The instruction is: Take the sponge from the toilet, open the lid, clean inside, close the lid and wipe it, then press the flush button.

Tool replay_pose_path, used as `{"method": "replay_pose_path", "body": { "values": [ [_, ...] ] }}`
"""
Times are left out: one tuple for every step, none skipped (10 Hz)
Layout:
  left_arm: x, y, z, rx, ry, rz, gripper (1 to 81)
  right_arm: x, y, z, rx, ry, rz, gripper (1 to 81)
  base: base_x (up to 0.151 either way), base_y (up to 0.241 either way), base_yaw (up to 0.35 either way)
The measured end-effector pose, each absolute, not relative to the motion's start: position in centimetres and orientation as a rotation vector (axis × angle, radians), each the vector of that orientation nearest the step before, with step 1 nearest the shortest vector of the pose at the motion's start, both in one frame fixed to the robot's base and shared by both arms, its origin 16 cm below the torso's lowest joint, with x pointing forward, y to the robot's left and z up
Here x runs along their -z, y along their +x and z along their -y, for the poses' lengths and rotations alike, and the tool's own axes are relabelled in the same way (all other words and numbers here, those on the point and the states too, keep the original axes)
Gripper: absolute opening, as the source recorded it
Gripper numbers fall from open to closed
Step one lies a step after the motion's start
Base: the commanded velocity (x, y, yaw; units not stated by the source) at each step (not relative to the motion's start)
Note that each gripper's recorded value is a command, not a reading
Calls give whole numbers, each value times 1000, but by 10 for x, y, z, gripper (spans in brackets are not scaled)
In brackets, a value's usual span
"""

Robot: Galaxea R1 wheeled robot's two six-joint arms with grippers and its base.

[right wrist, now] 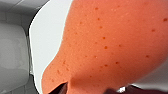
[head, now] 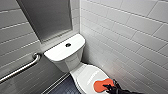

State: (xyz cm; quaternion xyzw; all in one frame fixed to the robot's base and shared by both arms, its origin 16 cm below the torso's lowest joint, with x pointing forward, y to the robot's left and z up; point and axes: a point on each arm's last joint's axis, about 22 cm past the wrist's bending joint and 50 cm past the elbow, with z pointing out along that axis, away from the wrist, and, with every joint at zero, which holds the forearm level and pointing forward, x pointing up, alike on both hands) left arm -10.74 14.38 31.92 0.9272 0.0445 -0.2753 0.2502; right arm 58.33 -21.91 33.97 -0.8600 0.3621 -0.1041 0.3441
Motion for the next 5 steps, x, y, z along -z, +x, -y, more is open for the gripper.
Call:
{"method": "replay_pose_path", "body": {
  "values": [
    [-317, -108, -147, 752, 2533, -118, 811, -342, 583, 215, 267, -2227, -934, 811, 0, 0, 0],
    [-316, -109, -147, 753, 2538, -116, 811, -343, 583, 214, 267, -2225, -932, 811, 0, 0, 0],
    [-316, -109, -145, 753, 2539, -116, 811, -343, 585, 217, 281, -2224, -938, 811, 0, 0, 0],
    [-316, -110, -145, 755, 2538, -116, 811, -344, 589, 221, 307, -2220, -947, 811, 0, 0, 0],
    [-316, -110, -145, 757, 2538, -115, 811, -344, 593, 225, 337, -2217, -958, 811, 0, 0, 0]
  ]
}}
